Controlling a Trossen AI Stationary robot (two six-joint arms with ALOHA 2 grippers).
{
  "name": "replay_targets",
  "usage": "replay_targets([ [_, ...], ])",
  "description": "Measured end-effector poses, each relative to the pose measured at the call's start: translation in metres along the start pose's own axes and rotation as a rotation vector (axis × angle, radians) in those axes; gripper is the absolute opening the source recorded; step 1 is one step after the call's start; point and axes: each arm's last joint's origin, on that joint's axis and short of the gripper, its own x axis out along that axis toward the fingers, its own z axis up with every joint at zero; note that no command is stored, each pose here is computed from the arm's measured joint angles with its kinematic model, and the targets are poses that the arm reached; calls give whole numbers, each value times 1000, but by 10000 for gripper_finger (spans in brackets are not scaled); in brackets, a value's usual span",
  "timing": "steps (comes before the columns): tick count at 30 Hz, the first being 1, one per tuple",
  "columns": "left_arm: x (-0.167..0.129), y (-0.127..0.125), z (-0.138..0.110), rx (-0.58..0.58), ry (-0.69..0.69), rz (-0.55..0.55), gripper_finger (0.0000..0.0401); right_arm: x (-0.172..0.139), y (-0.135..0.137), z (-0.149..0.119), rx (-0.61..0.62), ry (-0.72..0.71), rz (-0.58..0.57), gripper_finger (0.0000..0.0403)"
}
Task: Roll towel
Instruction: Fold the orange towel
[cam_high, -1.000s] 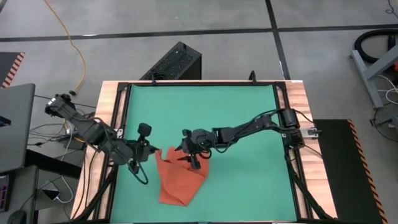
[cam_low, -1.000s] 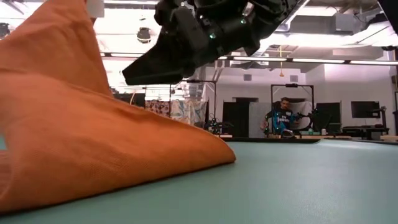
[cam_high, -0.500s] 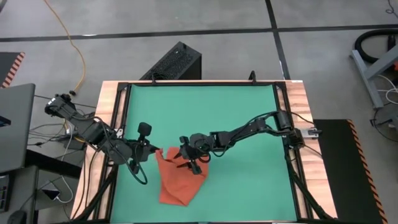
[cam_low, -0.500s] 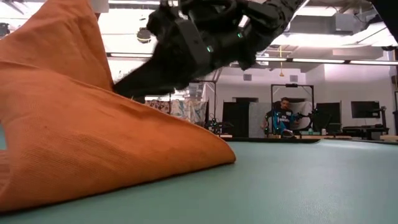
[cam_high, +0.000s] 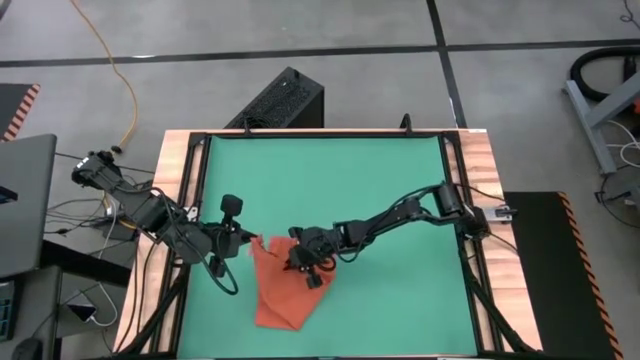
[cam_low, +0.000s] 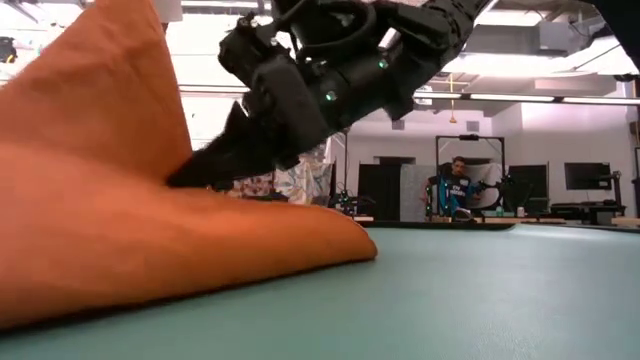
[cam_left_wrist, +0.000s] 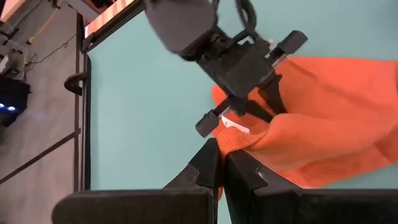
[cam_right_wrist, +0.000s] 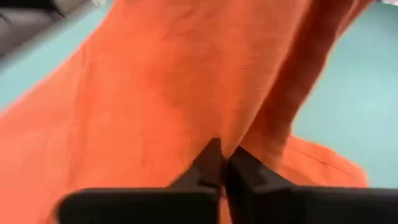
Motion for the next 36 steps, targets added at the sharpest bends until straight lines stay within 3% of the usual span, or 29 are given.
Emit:
replay_targets([
  [4, 0, 3, -4, -25, 41, 92, 0, -19, -3, 19, -49, 44, -216, 15],
  [8, 2, 12, -9, -7, 105, 243, 0, -56, -10, 43, -154, 162, -547, 6],
  [15, 12, 48, -17, 169, 282, 543, 0, -151, -27, 106, -307, 281, -1213, 7],
  [19, 17, 77, -15, 251, 400, 737, 0, -200, -37, 128, -286, 356, -1435, 7],
  [23, 18, 97, -6, 257, 387, 821, 0, -227, -40, 134, -216, 321, -1474, 7],
  [27, 18, 98, -2, 259, 319, 787, 0, -221, -30, 121, -188, 342, -1442, 7],
  [31, 25, 82, -10, 176, 245, 569, 0, -193, -10, 88, -144, 381, -1319, 8],
  [36, 43, 53, -24, -75, 255, 237, 0, -147, 31, 42, -57, 513, -991, 26],
])
